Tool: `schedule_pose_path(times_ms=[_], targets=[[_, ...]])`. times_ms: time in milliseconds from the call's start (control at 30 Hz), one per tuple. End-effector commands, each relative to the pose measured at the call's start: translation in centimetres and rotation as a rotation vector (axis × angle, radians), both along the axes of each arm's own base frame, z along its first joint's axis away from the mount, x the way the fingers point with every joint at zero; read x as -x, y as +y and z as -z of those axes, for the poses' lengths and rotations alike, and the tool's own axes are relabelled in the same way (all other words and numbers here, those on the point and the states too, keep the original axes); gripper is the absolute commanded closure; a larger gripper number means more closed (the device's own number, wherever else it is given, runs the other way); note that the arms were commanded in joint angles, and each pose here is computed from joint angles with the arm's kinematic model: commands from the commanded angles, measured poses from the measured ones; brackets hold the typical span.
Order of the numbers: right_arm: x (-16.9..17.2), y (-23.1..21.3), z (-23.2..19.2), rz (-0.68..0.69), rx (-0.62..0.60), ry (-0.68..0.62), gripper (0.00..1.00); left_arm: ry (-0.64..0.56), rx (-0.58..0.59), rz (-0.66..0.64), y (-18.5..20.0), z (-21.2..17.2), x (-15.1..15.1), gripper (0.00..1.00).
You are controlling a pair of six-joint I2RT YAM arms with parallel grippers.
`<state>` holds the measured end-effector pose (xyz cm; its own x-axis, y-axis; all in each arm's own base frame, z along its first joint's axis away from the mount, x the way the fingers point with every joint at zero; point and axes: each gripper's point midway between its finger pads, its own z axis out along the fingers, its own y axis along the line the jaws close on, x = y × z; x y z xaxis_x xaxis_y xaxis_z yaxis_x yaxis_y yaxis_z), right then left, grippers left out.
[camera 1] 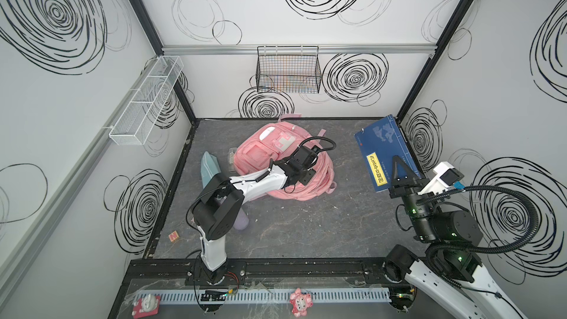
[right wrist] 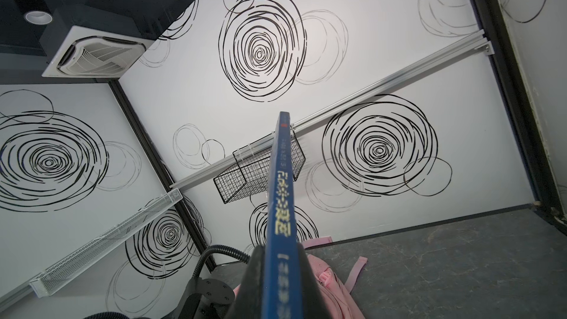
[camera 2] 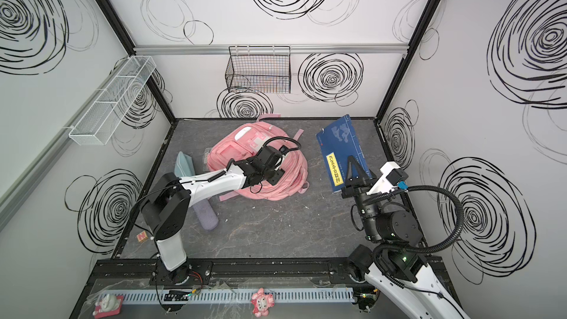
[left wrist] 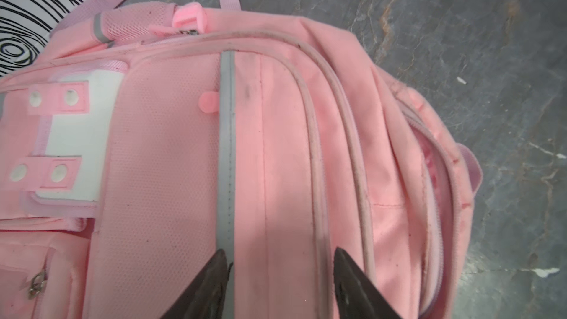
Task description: Pack the student bag
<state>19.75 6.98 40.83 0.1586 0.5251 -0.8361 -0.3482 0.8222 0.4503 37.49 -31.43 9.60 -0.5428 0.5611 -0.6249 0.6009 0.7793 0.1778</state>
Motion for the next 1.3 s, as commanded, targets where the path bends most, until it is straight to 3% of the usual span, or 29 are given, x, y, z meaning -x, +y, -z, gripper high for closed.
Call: schedule_pose_path(times_ms=[0,133,200,400,533,667,967,1133,1267], targets=[[0.4,-0.8,-0.7,0.019,-0.035,-0.023,1.00,-0.006,-0.067,0.034,-0.3,1.5,0.5,0.40],[0.4,-1.0,-0.3,0.030,-0.034,-0.007,1.00,-0.005,-0.105,0.018,0.2,2.4,0.2,0.41],[0.3,-1.1,-0.1,0.035,-0.033,-0.005,1.00,-0.012,-0.117,0.010,0.5,2.4,0.1,0.47],[0.5,-1.4,-0.2,0.044,-0.035,-0.012,1.00,-0.024,-0.099,0.011,0.5,1.8,-0.3,0.84],[0.7,-1.7,-0.4,0.053,-0.027,-0.018,1.00,-0.048,-0.053,-0.002,0.1,0.4,-0.7,1.00],[1.0,-2.4,-0.3,0.081,-0.022,-0.021,1.00,-0.076,0.055,-0.006,-1.0,-3.4,-0.7,1.00],[0.0,0.0,-1.0,0.012,0.050,0.004,1.00,-0.112,0.465,0.047,-2.0,-14.8,0.7,1.00],[-2.1,3.4,0.2,-0.076,0.130,0.100,1.00,-0.060,0.730,0.094,-0.7,-18.7,1.0,1.00],[-3.3,5.4,1.0,-0.146,0.129,0.151,1.00,-0.013,0.834,0.151,0.0,-20.2,1.5,1.00]])
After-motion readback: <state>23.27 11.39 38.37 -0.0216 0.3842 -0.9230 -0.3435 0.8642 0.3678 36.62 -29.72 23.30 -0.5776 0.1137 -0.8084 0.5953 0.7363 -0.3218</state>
